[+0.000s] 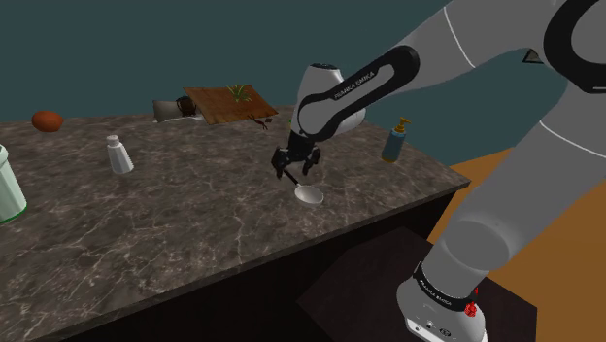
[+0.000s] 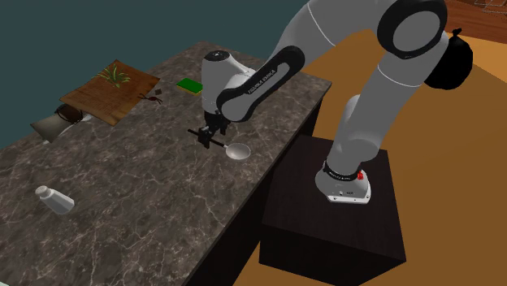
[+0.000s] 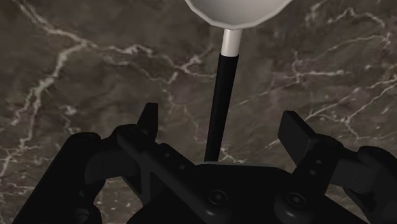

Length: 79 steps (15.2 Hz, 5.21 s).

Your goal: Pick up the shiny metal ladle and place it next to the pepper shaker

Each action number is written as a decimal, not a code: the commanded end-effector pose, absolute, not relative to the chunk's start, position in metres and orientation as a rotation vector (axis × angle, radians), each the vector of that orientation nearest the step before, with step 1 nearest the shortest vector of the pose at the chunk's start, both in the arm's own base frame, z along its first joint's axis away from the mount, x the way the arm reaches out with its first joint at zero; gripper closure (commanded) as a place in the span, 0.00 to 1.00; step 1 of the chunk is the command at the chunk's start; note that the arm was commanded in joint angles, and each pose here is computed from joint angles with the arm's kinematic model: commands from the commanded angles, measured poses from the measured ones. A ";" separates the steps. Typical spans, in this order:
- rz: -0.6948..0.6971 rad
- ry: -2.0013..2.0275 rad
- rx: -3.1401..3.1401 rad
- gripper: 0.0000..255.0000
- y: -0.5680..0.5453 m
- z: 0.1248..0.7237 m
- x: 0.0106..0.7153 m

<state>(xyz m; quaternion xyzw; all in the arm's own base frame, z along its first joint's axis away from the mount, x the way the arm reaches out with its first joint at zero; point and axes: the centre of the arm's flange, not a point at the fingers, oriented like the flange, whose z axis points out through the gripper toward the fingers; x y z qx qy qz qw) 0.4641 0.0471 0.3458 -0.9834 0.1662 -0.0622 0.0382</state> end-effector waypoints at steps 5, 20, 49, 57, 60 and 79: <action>-0.192 0.510 -3.016 0.00 0.048 0.333 0.465; -0.192 0.510 -3.016 1.00 0.048 0.333 0.465; -0.192 0.510 -3.016 1.00 0.048 0.486 0.465; -0.192 0.510 -3.016 1.00 0.068 0.513 0.483; -0.192 0.510 -3.016 1.00 0.097 0.513 0.510; -0.192 0.510 -3.016 1.00 0.281 0.514 0.680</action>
